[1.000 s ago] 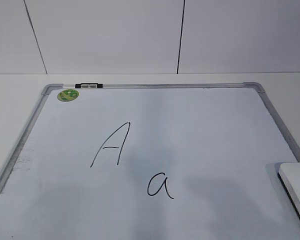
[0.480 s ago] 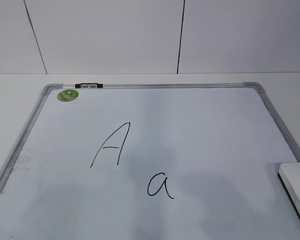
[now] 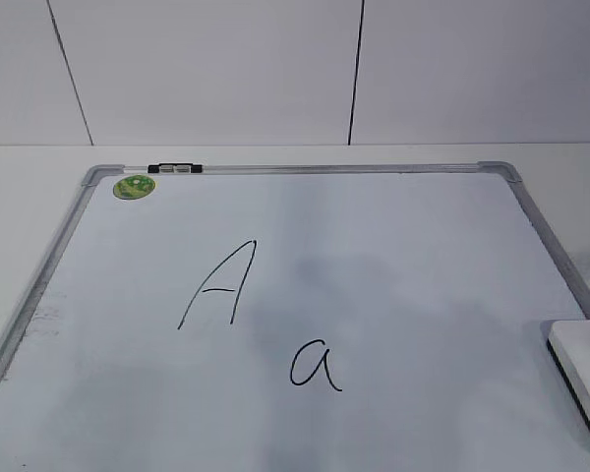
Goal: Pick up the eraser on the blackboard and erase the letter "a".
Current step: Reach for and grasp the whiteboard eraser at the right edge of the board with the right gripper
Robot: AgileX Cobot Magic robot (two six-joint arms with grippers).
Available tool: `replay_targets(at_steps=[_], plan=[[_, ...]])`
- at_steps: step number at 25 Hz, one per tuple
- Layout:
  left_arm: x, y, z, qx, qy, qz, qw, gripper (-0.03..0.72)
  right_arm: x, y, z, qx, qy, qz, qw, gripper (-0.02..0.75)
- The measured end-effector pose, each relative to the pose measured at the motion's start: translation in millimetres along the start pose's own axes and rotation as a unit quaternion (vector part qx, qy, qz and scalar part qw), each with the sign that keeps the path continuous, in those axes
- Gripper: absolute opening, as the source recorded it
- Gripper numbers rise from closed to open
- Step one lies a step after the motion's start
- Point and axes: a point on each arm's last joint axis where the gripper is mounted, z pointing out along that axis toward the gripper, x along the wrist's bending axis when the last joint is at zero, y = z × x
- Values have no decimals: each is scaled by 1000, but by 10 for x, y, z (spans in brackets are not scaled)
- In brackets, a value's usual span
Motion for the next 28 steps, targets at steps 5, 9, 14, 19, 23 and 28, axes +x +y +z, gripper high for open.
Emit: replay_targets(at_steps=[5,9,14,19,23,28], plan=[[0,0,0,0,0,0,1000,235,-15,212,104,8,15,-7,1000,578],[0,0,0,0,0,0,1000,235,-17,358,155,28,31,-12,999,579],[0,0,0,0,0,0,1000,235,-17,524,320,103,56,-13,993,579],[0,0,0,0,0,0,1000,235,5,587,551,166,73,10,983,579],[0,0,0,0,0,0,1000,235,15,597,713,208,75,49,974,579],[0,0,0,0,0,0,1000,235,72,582,879,252,78,59,963,579]])
